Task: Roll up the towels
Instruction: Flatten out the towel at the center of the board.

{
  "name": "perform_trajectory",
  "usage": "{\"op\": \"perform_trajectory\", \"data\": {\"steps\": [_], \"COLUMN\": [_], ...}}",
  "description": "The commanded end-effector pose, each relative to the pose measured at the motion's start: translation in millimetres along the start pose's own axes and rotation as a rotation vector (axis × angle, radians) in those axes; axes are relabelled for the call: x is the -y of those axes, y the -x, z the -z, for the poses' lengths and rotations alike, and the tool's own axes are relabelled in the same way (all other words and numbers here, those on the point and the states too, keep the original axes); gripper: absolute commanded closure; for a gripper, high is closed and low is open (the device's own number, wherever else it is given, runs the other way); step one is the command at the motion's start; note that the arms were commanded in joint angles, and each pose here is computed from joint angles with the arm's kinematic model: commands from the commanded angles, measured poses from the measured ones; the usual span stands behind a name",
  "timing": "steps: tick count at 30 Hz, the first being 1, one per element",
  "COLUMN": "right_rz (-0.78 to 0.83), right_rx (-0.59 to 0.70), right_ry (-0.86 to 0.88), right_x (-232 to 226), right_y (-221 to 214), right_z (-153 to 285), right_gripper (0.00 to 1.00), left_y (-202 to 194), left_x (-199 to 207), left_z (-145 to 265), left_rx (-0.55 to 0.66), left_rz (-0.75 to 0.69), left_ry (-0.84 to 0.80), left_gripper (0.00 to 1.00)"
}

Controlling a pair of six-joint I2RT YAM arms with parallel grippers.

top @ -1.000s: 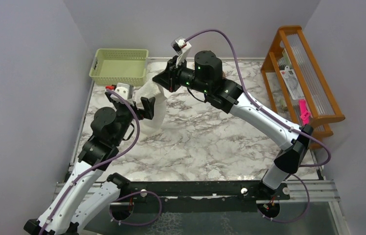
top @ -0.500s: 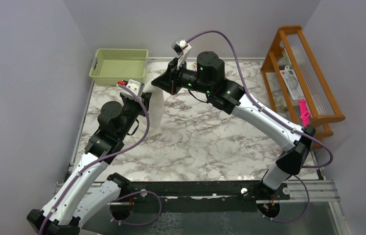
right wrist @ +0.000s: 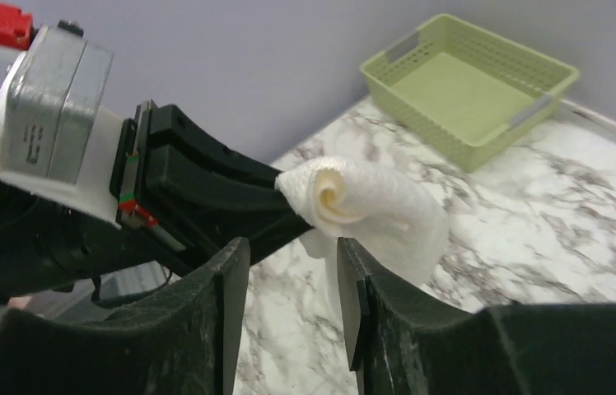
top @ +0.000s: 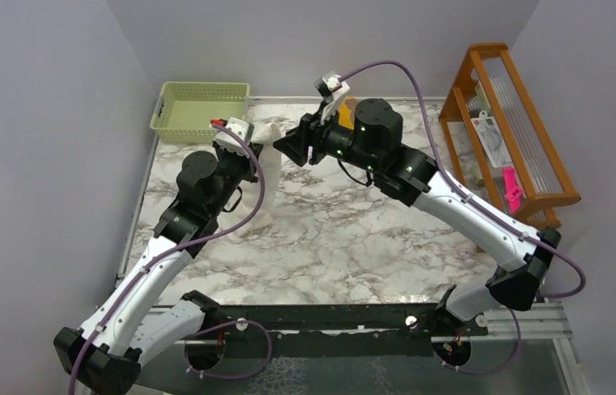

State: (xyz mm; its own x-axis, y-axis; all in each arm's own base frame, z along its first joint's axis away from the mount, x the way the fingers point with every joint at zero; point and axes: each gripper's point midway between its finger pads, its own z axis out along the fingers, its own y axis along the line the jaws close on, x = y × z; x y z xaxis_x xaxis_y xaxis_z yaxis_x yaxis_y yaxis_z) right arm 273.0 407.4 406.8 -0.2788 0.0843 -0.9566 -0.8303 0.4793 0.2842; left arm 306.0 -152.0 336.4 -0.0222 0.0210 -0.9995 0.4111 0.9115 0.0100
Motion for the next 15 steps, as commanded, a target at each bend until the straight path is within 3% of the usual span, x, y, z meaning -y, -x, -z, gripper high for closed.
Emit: {"op": "perform_trajectory", "data": {"steps": [1,6,10,15], "right_rz": [0.025,-0.016,-0.071,-0.069], "right_rx": [0.087,0.144,0.151,0.036], "right_ry": [-0.184,-0.321,-0.405,-0.306], "right_x": [34,85,122,124], "right_y": [19,-4,-50,-119], "right_z": [34,80,113,97], "right_gripper": [0.50,0.36,0.34,0.34], "left_y": [25,41,57,63], "left_x": [12,-2,-4,-5], "left_z": [-19,-30,-23,-9], "left_rx": [0.033,0.007,0.040,0.056], "left_rz": [0.009,0.044,0.088,0.127], "left_ry": [-0.061,0.029,0.044,0.050], "left_gripper": [1.00,1.00,1.00,1.00]}}
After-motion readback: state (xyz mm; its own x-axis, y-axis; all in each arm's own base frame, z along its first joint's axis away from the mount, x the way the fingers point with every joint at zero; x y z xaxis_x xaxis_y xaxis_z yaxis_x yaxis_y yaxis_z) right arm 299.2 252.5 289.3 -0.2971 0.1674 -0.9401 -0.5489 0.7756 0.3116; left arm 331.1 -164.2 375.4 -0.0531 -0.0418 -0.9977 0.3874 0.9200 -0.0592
